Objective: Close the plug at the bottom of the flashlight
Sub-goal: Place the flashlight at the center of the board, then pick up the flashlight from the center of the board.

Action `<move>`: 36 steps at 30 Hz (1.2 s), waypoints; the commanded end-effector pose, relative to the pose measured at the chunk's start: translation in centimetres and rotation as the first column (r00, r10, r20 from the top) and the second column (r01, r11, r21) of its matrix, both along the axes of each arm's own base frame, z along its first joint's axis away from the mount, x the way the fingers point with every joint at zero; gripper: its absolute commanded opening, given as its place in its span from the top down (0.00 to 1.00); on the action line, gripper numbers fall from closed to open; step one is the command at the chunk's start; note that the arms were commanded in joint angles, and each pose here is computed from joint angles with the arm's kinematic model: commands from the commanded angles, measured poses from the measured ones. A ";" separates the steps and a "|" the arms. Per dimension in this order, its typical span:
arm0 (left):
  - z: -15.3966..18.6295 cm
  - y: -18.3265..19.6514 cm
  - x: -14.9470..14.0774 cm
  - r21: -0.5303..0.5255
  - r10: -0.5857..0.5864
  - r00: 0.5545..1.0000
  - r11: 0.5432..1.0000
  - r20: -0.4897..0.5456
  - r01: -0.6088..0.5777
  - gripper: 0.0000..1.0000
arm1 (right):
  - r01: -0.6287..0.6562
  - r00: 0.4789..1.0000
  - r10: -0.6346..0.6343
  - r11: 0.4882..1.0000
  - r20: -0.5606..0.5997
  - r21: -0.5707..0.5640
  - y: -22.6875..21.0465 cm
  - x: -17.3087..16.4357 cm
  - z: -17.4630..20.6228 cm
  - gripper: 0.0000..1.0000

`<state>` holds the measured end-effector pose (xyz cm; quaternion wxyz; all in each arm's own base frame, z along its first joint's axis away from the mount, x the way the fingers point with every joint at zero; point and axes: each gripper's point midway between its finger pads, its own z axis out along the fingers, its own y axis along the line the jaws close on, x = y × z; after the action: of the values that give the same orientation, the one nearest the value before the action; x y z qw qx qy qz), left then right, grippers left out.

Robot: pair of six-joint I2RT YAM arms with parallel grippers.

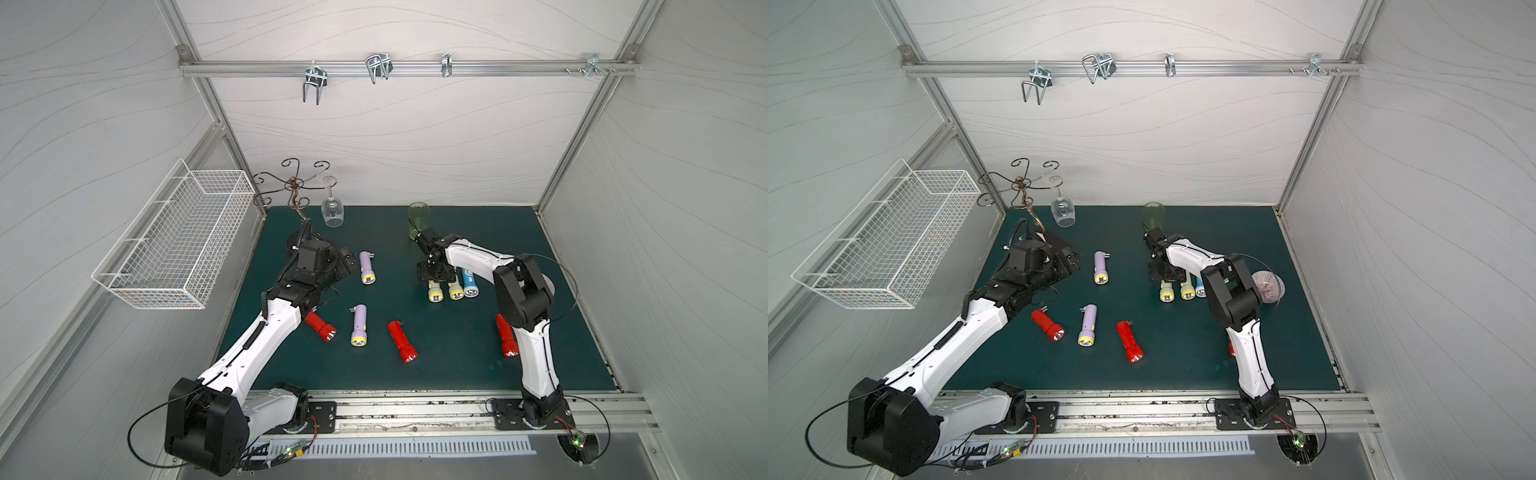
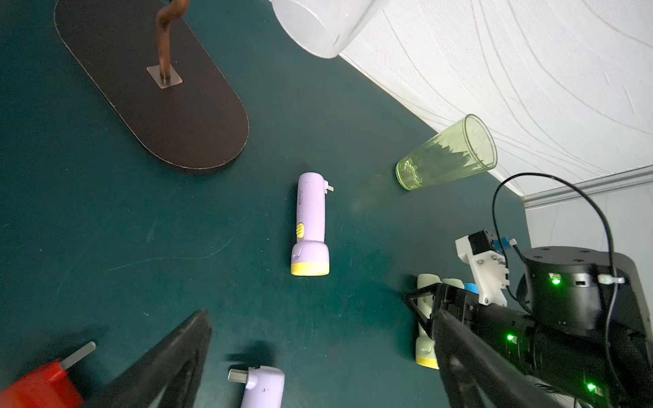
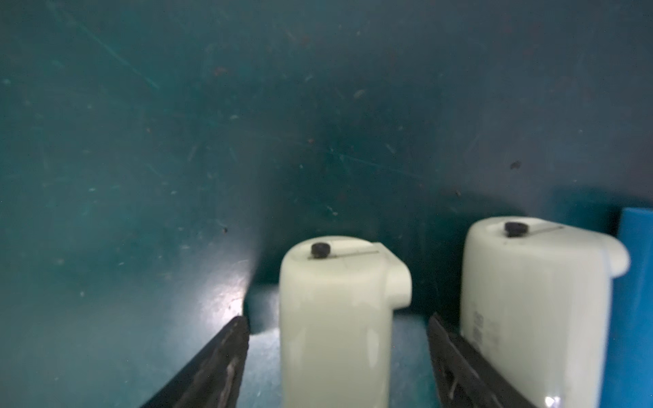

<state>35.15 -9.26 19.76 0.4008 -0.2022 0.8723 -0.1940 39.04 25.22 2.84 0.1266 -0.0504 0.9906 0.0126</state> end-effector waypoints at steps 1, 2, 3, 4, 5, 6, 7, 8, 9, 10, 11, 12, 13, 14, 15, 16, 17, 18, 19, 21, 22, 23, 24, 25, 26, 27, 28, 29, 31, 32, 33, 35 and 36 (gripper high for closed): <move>2.8 -0.5 1.0 -0.018 -0.016 0.997 1.000 0.073 0.017 0.00 | -0.024 0.999 0.023 0.999 0.030 0.023 0.3 0.1 3.0 0.18; 2.9 -0.6 1.0 -0.018 -0.025 0.997 0.999 0.077 0.026 0.00 | -0.029 0.999 0.027 0.999 0.039 0.033 0.4 0.0 3.6 0.18; 2.9 -0.7 1.0 -0.020 -0.036 0.996 0.999 0.083 0.037 0.00 | -0.033 0.998 0.031 0.999 0.048 0.041 0.4 0.0 4.2 0.18; 2.9 -0.9 1.0 -0.024 -0.041 0.996 0.999 0.085 0.043 0.01 | -0.039 0.998 0.036 0.998 0.058 0.051 0.4 -0.1 4.8 0.17; 2.8 -0.9 1.0 -0.025 -0.045 0.995 0.999 0.086 0.047 0.01 | -0.043 0.997 0.039 0.998 0.067 0.056 0.3 -0.3 5.3 0.17; 2.8 -1.1 1.0 -0.026 -0.052 0.995 0.998 0.088 0.055 0.01 | -0.048 0.996 0.044 0.997 0.081 0.059 0.2 -0.4 6.0 0.17; 2.6 -1.3 1.1 -0.028 -0.062 0.994 0.998 0.086 0.064 0.01 | -0.053 0.995 0.048 0.997 0.092 0.055 -0.2 -0.7 6.5 0.17; 2.5 -1.5 1.1 -0.030 -0.072 0.994 0.997 0.085 0.075 0.01 | -0.058 0.993 0.053 0.997 0.104 0.047 -0.6 -0.8 7.0 0.17; 2.3 -1.8 1.1 -0.036 -0.084 0.993 0.996 0.082 0.087 0.01 | -0.062 0.992 0.058 0.997 0.116 0.038 -1.0 -1.1 7.5 0.17; 2.3 -2.2 1.1 -0.045 -0.101 0.991 0.993 0.084 0.105 0.01 | -0.063 0.991 0.060 0.998 0.123 0.027 -1.7 -1.4 7.9 0.17; 2.2 -2.7 1.1 -0.053 -0.117 0.990 0.991 0.084 0.122 0.01 | -0.065 0.990 0.062 0.998 0.128 0.019 -2.3 -1.8 8.2 0.17; 2.0 -3.3 1.0 -0.061 -0.138 0.987 0.988 0.083 0.144 0.01 | -0.062 0.990 0.060 0.998 0.128 0.012 -3.0 -2.2 8.4 0.17; 1.9 -3.9 1.0 -0.066 -0.161 0.984 0.984 0.082 0.167 0.01 | -0.052 0.991 0.051 0.999 0.127 0.006 -3.9 -2.6 8.5 0.17; 1.9 -4.6 0.8 -0.072 -0.185 0.979 0.979 0.083 0.191 0.01 | -0.043 0.992 0.042 0.999 0.119 0.004 -4.7 -3.1 8.4 0.17; 1.7 -5.4 0.7 -0.072 -0.212 0.974 0.973 0.078 0.218 0.01 | -0.025 0.993 0.025 1.000 0.113 0.003 -5.7 -3.6 8.5 0.17; 1.5 -6.1 0.5 -0.070 -0.238 0.969 0.968 0.071 0.243 0.01 | -0.005 0.995 0.005 1.000 0.104 -0.001 -6.8 -4.1 8.4 0.17; 1.4 -6.8 0.3 -0.068 -0.258 0.964 0.962 0.066 0.263 0.01 | 0.009 0.995 -0.008 1.000 0.097 -0.006 -7.7 -4.7 8.2 0.17; 1.2 -7.5 0.1 -0.065 -0.282 0.957 0.956 0.061 0.286 0.01 | 0.029 0.995 -0.028 0.999 0.094 -0.013 -8.8 -5.2 8.1 0.17; 1.0 -8.2 -0.2 -0.065 -0.301 0.952 0.950 0.056 0.304 0.01 | 0.048 0.995 -0.046 0.999 0.092 -0.018 -9.9 -5.8 8.1 0.18; 0.6 -9.6 -0.8 -0.068 -0.344 0.938 0.935 0.050 0.347 0.01 | 0.086 0.993 -0.083 0.996 0.080 -0.026 -11.9 -7.0 7.7 0.18; 0.4 -10.4 -1.1 -0.078 -0.369 0.928 0.925 0.045 0.371 0.01 | 0.108 0.992 -0.106 0.994 0.075 -0.029 -13.0 -7.6 7.4 0.18; 0.4 -11.0 -1.3 -0.091 -0.391 0.919 0.914 0.048 0.394 0.02 | 0.127 0.990 -0.125 0.991 0.069 -0.029 -13.8 -8.1 7.1 0.18; 0.3 -11.7 -1.5 -0.106 -0.415 0.908 0.902 0.049 0.418 0.02 | 0.149 0.987 -0.147 0.988 0.060 -0.029 -14.7 -8.7 6.8 0.18; 0.1 -12.3 -1.7 -0.120 -0.432 0.901 0.893 0.046 0.434 0.03 | 0.169 0.985 -0.167 0.985 0.053 -0.033 -15.5 -9.4 6.4 0.18; -0.1 -12.7 -1.9 -0.130 -0.444 0.895 0.886 0.041 0.445 0.03 | 0.186 0.982 -0.184 0.982 0.052 -0.035 -16.1 -9.8 6.2 0.18; -0.1 -13.0 -2.0 -0.141 -0.456 0.889 0.878 0.039 0.457 0.03 | 0.206 0.978 -0.204 0.978 0.049 -0.039 -16.9 -10.4 5.9 0.18; -0.2 -13.4 -2.1 -0.148 -0.467 0.883 0.872 0.038 0.467 0.03 | 0.222 0.975 -0.220 0.974 0.041 -0.039 -17.4 -11.0 5.5 0.18; -0.2 -13.6 -2.1 -0.153 -0.473 0.880 0.868 0.039 0.473 0.03 | 0.236 0.971 -0.234 0.971 0.038 -0.043 -17.9 -11.5 5.2 0.19; -0.3 -13.9 -2.3 -0.160 -0.483 0.875 0.861 0.036 0.482 0.03 | 0.267 0.964 -0.267 0.962 0.015 -0.054 -18.8 -12.7 4.3 0.20; -0.3 -13.9 -2.3 -0.163 -0.485 0.874 0.860 0.036 0.484 0.03 | 0.281 0.960 -0.280 0.958 0.010 -0.065 -19.3 -13.1 3.9 0.20; -0.2 -14.0 -2.3 -0.166 -0.486 0.873 0.859 0.038 0.485 0.04 | 0.295 0.955 -0.296 0.952 0.001 -0.083 -19.8 -13.6 3.5 0.22; -0.1 -14.0 -2.4 -0.164 -0.486 0.873 0.858 0.042 0.486 0.04 | 0.317 0.947 -0.320 0.941 -0.007 -0.117 -20.8 -14.4 2.8 0.26; 0.0 -13.9 -2.4 -0.163 -0.486 0.873 0.858 0.046 0.486 0.04 | 0.324 0.945 -0.328 0.937 -0.009 -0.128 -21.1 -14.6 2.5 0.28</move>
<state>32.05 -22.25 17.37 0.2947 -0.0250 0.8936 -0.3376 25.23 5.43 5.63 0.1102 0.0829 0.9892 -0.0486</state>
